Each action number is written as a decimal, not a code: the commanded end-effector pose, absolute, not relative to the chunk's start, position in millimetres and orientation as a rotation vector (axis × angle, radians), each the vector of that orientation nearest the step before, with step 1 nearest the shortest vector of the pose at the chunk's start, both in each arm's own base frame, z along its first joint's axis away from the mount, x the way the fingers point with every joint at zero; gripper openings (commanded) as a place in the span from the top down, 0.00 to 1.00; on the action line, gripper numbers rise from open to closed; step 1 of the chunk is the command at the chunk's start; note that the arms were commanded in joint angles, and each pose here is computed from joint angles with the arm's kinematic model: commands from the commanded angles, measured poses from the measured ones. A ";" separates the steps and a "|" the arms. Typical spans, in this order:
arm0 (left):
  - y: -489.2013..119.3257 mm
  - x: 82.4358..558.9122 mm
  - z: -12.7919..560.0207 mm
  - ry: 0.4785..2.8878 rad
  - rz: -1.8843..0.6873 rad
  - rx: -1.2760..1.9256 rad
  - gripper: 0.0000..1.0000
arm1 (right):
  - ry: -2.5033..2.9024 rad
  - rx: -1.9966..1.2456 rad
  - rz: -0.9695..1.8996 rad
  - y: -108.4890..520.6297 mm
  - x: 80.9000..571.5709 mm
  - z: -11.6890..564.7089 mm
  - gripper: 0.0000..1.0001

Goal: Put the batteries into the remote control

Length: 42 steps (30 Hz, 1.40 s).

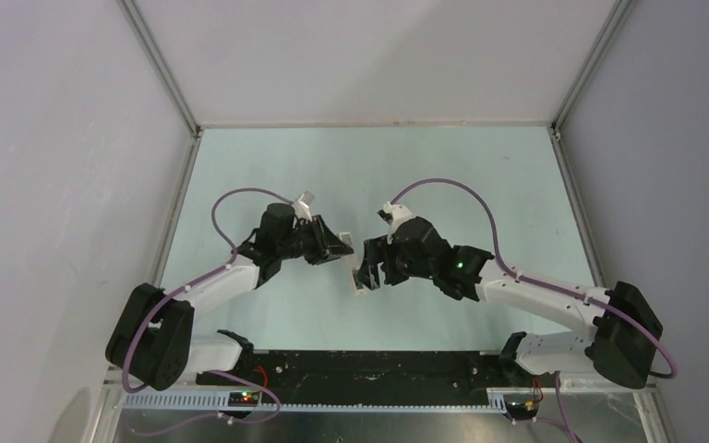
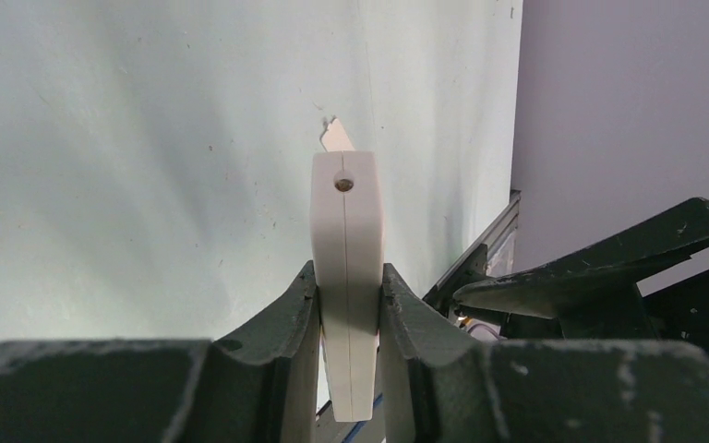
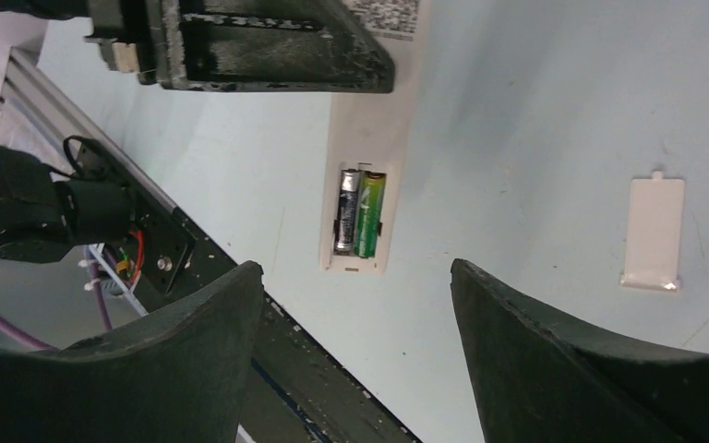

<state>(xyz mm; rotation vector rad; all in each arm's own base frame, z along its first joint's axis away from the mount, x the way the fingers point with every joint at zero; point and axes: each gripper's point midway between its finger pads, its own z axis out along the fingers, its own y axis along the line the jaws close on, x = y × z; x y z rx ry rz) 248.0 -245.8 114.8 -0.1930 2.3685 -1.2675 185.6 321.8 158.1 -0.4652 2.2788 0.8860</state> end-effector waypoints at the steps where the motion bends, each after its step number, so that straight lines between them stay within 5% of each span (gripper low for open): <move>1: -246.9 253.4 119.7 2.318 -1.266 -0.186 0.99 | 2.217 -0.388 0.816 316.8 206.6 179.0 0.22; 24: -255.6 245.8 125.7 2.331 -1.342 -0.128 0.99 | 2.365 -0.585 0.826 362.8 194.4 123.9 0.18; 30: -257.2 242.6 135.5 2.310 -1.376 -0.117 0.99 | 2.404 -0.593 0.860 369.6 191.0 111.1 0.34; 38: -255.8 240.0 136.9 2.304 -1.380 -0.121 0.96 | 2.397 -0.579 0.882 373.6 191.5 113.2 0.72; 42: -251.1 240.3 134.5 2.293 -1.343 -0.125 0.71 | 2.399 -0.577 0.837 370.1 190.7 111.4 0.76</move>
